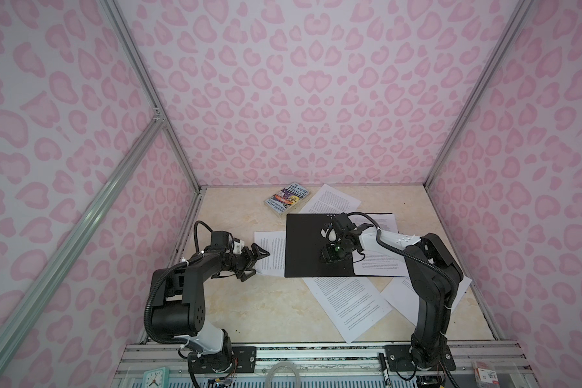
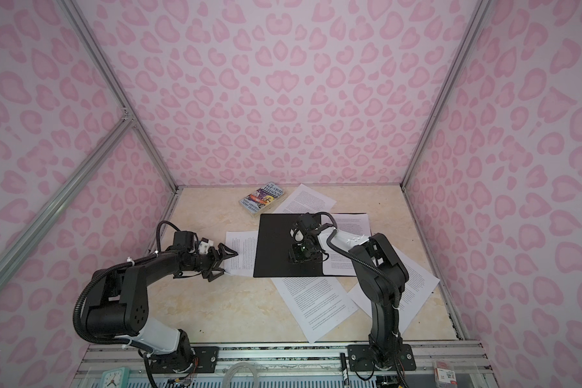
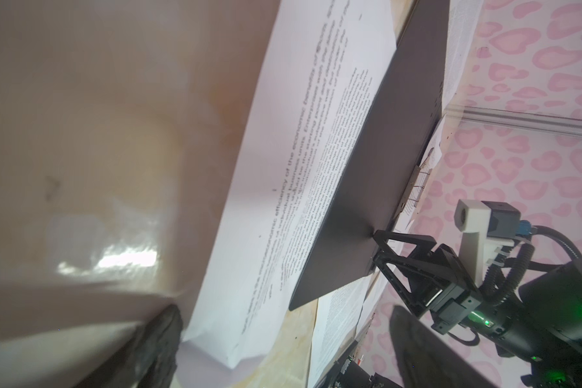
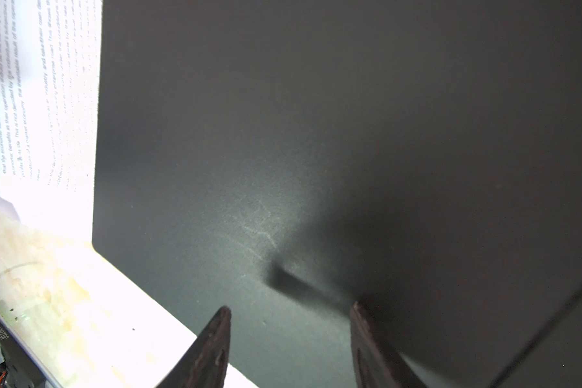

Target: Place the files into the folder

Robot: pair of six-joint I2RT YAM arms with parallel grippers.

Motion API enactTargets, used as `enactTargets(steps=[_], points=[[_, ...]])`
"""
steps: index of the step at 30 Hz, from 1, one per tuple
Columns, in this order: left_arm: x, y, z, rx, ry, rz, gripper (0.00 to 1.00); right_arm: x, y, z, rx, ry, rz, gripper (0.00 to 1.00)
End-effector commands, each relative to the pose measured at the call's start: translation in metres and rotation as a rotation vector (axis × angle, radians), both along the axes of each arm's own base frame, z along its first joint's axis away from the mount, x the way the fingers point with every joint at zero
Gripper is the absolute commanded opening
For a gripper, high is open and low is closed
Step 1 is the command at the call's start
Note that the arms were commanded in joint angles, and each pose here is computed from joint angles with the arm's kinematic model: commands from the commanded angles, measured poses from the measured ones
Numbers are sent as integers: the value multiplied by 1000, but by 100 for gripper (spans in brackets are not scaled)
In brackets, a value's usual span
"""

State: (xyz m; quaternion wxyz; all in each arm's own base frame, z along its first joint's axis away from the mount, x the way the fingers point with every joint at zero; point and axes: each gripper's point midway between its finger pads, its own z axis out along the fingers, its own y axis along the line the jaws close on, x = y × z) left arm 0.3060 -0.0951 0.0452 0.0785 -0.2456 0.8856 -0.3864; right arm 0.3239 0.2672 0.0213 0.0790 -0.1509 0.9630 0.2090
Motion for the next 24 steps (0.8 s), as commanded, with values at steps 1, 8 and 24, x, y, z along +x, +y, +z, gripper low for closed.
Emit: enactTargets(steps=[1,8,24], points=[[-18,12,-11,89,61,32,97,-32,-15,-23,-70,138,4,58],[-31,2,4,15,10,37,97,-34,-18,-21,-75,131,4,58],[83,43,37,324,-162,-23,100,-36,-13,-17,-60,137,16,58]])
